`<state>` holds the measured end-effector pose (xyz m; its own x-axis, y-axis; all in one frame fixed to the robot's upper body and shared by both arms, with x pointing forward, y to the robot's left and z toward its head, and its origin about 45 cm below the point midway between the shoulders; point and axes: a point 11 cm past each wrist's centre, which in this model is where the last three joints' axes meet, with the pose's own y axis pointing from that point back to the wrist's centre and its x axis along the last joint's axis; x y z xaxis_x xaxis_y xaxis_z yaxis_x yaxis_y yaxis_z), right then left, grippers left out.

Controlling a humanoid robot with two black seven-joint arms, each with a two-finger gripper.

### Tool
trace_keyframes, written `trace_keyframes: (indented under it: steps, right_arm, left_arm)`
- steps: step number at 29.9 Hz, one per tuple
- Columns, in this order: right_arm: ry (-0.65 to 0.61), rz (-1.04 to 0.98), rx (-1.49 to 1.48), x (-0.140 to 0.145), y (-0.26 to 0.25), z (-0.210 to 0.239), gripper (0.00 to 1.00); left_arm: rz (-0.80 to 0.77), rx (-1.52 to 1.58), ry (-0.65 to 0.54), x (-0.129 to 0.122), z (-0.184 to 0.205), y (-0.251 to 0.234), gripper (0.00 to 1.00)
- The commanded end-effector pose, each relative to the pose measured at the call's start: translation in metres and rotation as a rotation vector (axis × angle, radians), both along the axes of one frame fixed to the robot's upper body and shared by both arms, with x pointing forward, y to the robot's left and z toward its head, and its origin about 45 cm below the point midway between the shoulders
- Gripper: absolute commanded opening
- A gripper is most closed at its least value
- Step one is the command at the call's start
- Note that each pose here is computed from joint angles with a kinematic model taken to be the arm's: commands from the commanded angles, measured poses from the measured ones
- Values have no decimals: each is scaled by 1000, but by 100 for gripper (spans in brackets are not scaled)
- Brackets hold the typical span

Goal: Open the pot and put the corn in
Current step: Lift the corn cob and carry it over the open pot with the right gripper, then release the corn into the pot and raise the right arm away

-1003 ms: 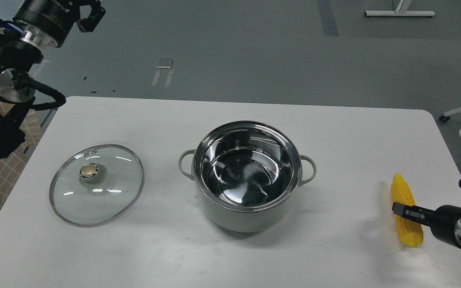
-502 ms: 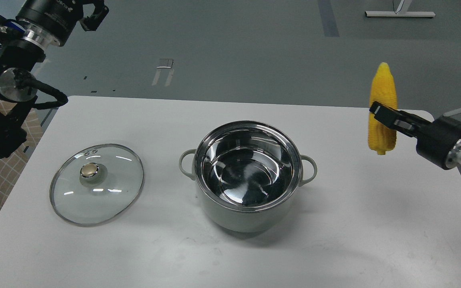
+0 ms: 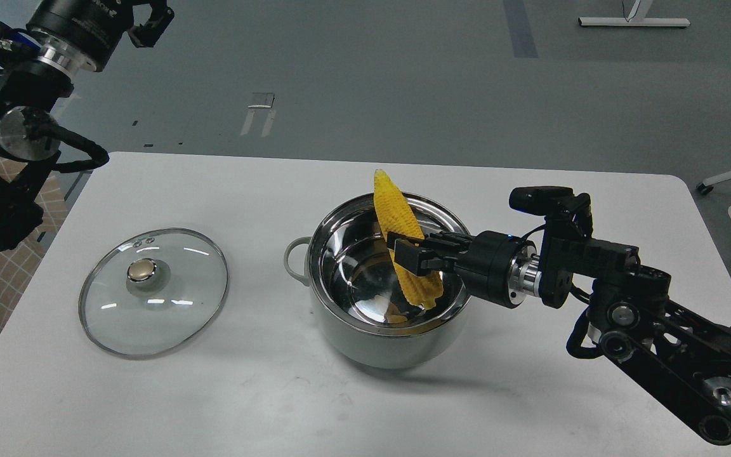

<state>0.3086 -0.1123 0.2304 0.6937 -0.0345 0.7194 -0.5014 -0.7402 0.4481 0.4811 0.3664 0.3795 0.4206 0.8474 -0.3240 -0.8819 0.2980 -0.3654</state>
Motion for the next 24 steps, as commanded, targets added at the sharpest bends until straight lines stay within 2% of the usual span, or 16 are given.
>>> trace_keyframes:
  steps: [1,3,4,5,9,11,16,19,24]
  right_arm:
    - [0,-1,-35,-2,-1,-6,0]
    - [0,-14,-48,0,-3,-7,2]
    - [0,-17,-50,0,-4,-8,11]
    - [0,-17,-50,0,-4,-8,25]
    - [2,-18,-53,0,-4,-9,48]
    - [5,-27,-60,2,-5,-12,75]
    - [4,-25,-51,2,-3,-10,79]
    - [2,-28,-47,3,-3,-9,90]
    - [-12,-28,-31,5,-2,-1,94]
  left_arm:
    - [0,0,1,0,0,0,97]
    - [-1,-1,1,0,-1,-1,97]
    - [-3,-3,1,0,-1,-2,97]
    - [-6,-5,2,1,-2,-3,97]
    - [-8,-7,3,1,-3,-5,97]
    - [-12,-10,4,1,-3,-7,97]
    - [-11,-9,4,1,-3,-6,97]
    - [-12,-10,4,1,-3,-7,97]
    - [-13,-11,5,2,-4,-8,97]
